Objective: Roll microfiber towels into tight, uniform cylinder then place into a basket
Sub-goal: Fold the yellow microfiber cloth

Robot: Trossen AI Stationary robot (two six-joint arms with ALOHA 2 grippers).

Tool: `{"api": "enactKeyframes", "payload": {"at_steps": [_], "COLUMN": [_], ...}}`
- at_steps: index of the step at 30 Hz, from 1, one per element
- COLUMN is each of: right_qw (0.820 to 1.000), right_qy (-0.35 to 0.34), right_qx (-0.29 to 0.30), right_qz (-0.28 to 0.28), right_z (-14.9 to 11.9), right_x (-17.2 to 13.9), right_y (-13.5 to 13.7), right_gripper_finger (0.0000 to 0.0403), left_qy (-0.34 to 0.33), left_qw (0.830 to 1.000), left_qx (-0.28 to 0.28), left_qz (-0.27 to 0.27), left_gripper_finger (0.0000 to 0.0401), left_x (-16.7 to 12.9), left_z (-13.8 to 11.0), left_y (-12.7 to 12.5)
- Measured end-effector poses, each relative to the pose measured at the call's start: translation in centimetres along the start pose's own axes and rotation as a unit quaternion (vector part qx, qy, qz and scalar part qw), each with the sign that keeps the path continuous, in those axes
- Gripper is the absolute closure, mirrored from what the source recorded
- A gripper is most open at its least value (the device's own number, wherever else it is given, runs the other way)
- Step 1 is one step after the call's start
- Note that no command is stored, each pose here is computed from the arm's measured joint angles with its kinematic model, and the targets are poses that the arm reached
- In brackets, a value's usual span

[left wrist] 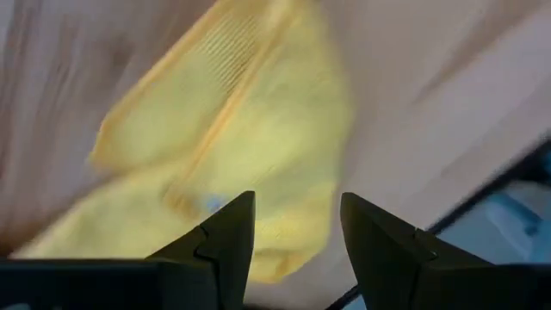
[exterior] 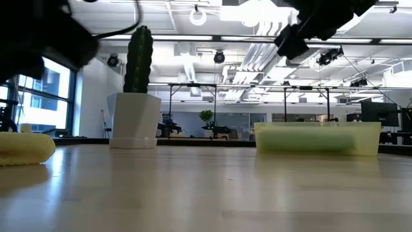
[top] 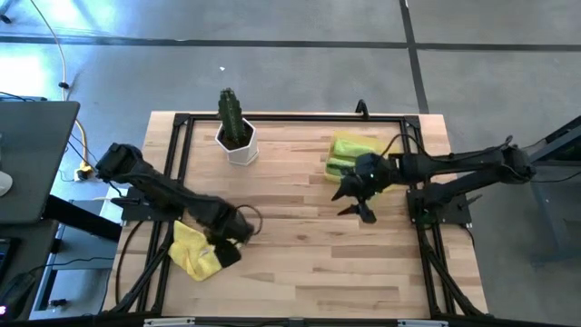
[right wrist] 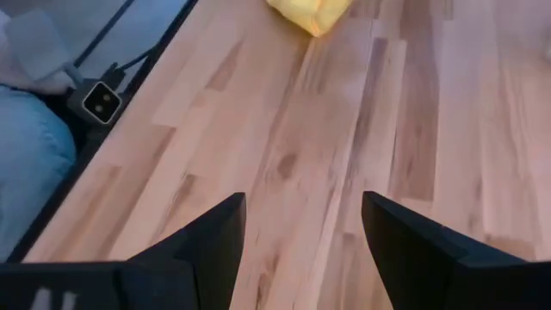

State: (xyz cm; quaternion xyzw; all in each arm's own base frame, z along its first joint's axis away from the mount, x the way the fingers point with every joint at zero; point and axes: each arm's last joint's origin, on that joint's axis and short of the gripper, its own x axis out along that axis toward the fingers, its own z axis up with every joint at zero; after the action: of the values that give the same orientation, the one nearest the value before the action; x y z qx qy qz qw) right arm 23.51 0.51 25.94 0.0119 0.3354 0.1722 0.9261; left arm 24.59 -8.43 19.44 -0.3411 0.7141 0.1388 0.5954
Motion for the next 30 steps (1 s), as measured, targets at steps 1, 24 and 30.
{"api": "enactKeyframes", "payload": {"at_steps": [1,24,30], "right_qw": [1.000,0.997,0.996], "right_qy": [-0.003,-0.013,-0.020], "right_qx": [-0.008,-0.051,-0.052], "right_qz": [-0.005,-0.065,-0.066], "right_z": [0.1,0.7,0.9], "right_x": [0.1,0.9,0.9], "right_y": [0.3,2.6,2.6], "right_gripper_finger": [0.0179,0.0179,0.0179], "left_qy": [0.007,-0.102,-0.294], "left_qw": [1.000,0.992,0.946], "left_qx": [-0.020,0.072,0.136], "left_qz": [0.014,0.029,0.019], "left_gripper_finger": [0.0240,0.0241,0.0241], "left_x": [0.2,5.8,4.1], "left_z": [-0.5,4.4,8.8], "left_y": [0.0,0.6,-0.2]}}
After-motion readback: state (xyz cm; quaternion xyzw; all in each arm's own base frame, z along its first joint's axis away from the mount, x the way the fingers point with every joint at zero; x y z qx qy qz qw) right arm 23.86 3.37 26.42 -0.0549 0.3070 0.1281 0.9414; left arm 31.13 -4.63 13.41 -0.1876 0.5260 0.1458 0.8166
